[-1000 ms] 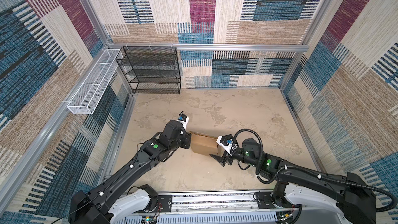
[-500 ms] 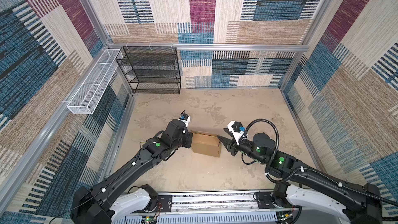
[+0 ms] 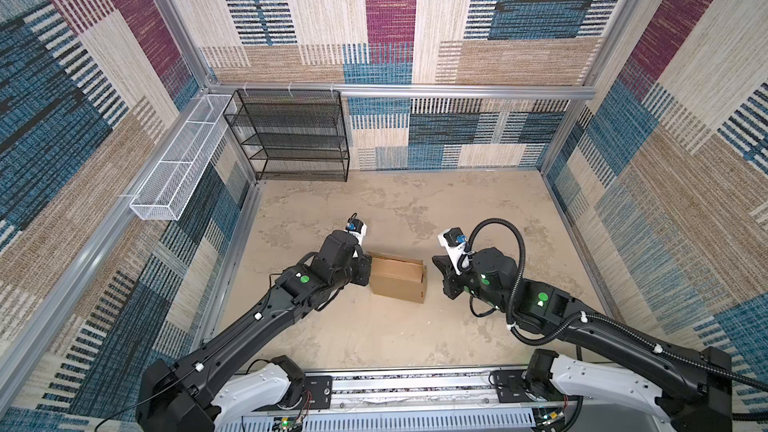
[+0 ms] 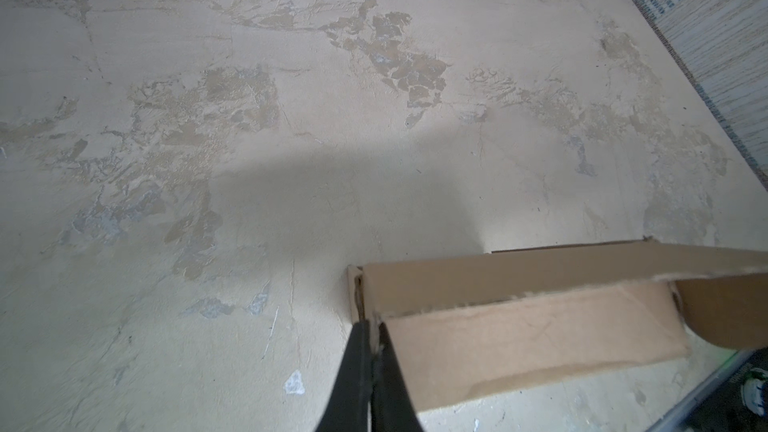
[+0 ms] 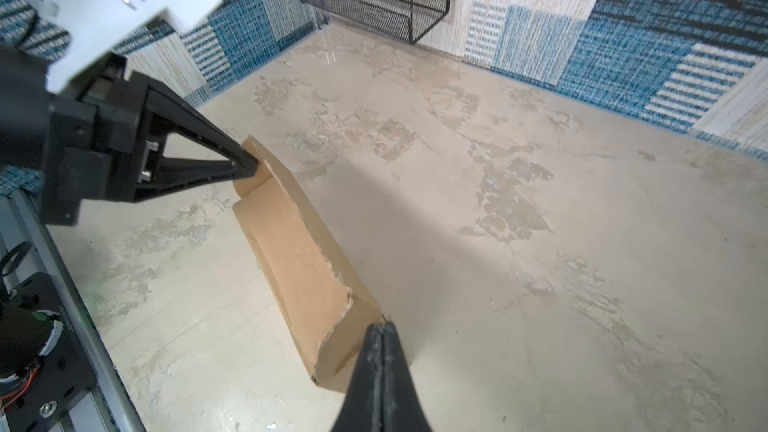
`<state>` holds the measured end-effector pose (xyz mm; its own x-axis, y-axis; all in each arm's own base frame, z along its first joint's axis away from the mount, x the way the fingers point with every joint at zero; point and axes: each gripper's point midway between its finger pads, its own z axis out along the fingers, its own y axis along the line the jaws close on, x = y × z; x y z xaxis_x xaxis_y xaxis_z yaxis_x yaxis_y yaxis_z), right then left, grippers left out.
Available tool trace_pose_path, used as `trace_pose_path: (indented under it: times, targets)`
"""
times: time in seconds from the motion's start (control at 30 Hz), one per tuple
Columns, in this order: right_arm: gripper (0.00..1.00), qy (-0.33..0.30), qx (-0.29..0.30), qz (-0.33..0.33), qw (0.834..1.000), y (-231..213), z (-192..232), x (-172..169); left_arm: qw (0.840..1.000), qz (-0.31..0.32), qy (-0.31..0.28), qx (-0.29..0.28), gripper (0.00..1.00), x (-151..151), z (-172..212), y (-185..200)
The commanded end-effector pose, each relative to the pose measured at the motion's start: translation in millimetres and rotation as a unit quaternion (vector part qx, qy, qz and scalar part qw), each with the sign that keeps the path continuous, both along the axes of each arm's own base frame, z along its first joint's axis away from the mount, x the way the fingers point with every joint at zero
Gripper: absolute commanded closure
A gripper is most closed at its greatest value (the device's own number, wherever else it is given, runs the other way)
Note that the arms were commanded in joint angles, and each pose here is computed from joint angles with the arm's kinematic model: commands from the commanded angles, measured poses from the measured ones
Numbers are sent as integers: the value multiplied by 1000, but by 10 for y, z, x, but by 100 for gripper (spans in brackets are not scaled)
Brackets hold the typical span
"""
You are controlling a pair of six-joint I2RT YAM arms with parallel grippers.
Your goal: Fold the paper box
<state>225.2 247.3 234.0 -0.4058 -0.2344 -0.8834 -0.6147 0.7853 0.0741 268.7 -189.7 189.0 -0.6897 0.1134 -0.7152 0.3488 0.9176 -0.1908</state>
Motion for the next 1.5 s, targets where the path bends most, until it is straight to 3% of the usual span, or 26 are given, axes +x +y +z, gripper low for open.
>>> trace_pose_path:
  times: [0.0, 0.73, 1.47]
  targets:
    - [100, 45, -7, 4, 999, 0, -173, -85, 999, 8, 27, 19, 100, -88, -108, 82]
    - [100, 60, -5, 62, 996, 289, -284, -121, 1000, 4, 25, 16, 100, -90, -80, 53]
    - [97, 54, -1, 42, 998, 180, -307, -118, 999, 12, 22, 25, 100, -78, -98, 39]
